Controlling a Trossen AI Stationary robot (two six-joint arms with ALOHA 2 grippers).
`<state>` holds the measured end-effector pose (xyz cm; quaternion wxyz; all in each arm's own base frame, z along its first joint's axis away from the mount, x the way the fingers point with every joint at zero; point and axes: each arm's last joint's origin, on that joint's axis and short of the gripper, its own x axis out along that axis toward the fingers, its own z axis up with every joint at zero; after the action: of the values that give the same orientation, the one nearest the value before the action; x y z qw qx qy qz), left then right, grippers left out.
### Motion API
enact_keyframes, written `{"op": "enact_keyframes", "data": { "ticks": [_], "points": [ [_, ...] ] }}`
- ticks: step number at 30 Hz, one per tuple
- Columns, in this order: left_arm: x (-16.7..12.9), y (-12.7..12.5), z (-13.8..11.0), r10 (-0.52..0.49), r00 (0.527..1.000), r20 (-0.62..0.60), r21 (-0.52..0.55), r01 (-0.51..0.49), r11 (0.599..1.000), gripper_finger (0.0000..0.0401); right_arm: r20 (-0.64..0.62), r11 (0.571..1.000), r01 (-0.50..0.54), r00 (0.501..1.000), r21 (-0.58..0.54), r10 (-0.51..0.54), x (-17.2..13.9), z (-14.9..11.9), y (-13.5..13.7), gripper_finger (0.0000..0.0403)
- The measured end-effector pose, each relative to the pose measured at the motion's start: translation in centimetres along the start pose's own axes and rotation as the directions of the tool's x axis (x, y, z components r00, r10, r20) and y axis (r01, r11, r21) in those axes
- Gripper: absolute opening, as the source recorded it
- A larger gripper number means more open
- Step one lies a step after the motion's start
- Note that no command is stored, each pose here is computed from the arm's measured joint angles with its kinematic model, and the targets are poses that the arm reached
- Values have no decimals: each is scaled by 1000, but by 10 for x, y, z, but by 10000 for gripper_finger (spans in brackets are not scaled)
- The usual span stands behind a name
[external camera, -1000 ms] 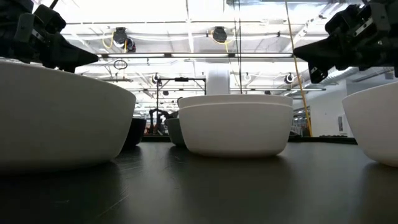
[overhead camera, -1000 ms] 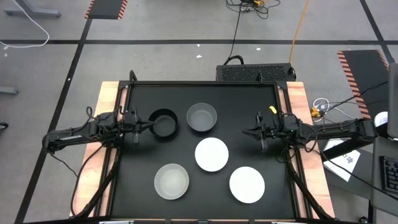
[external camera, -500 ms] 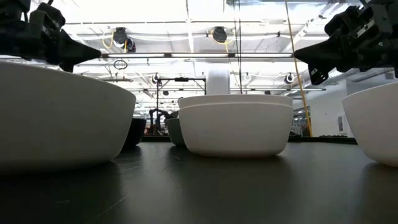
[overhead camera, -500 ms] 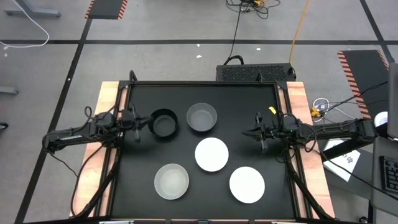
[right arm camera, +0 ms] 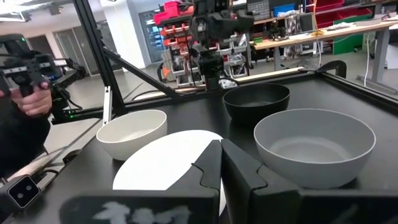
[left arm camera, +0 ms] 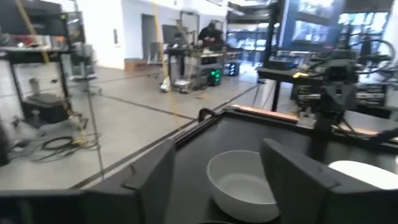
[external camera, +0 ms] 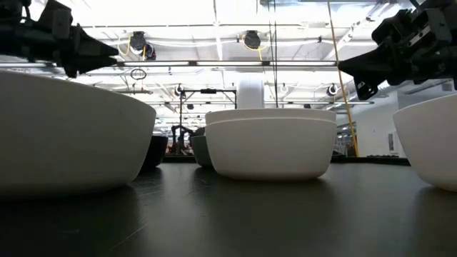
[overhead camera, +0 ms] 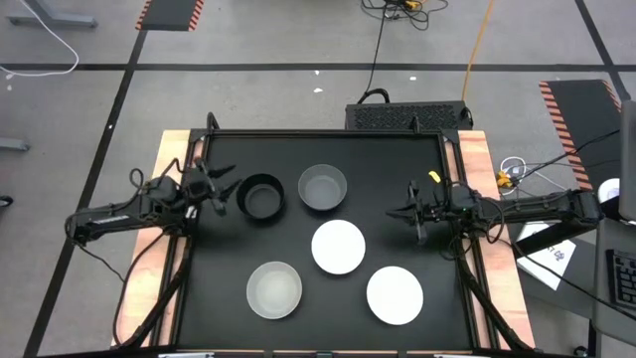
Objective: Nest bowls inside each other
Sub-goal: Stack the black bowl on the left white bowl
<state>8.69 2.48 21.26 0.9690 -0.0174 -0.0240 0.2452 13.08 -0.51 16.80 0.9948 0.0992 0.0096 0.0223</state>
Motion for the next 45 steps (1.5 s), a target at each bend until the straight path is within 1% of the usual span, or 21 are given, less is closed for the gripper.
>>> {"op": "enact_keyframes", "data": {
  "ticks": [3,6,10,12,14,19,25,31,35,36,38,45],
  "points": [
    [3,1,14,33,998,-58,12,-33,999,284,-8,1000,1,1000,1,-1,0,-1,0,0],
    [10,4,28,95,987,-129,34,-91,995,304,-10,1000,1,1000,1,-1,0,-1,0,0],
    [27,9,40,208,945,-251,61,-200,978,303,-9,1000,1,1000,1,-1,0,-1,0,0],
    [38,13,42,228,916,-330,62,-220,974,295,-10,1000,1,1000,1,-1,0,-1,0,0],
    [50,16,41,215,893,-396,48,-214,976,287,-10,1000,-1,1000,1,1,0,-1,0,0],
    [80,24,35,129,828,-546,11,-147,989,276,-19,999,-49,999,7,49,0,-1,1,0],
    [101,36,30,159,704,-692,30,-191,981,291,-19,999,-50,999,20,51,0,-1,1,0],
    [109,43,25,131,588,-798,15,-199,980,295,-24,998,-52,998,20,53,0,-2,1,0],
    [111,48,21,133,482,-866,36,-206,978,295,-30,998,-53,998,21,54,0,-2,1,0],
    [111,50,20,134,463,-876,37,-211,977,296,-30,998,-54,998,22,54,0,-2,1,0],
    [112,51,19,128,434,-892,36,-213,976,298,-34,998,-62,997,22,62,0,-2,2,0],
    [116,51,8,41,365,-930,-24,-171,985,298,-38,997,-72,997,27,73,0,-3,2,0]
  ]
}}
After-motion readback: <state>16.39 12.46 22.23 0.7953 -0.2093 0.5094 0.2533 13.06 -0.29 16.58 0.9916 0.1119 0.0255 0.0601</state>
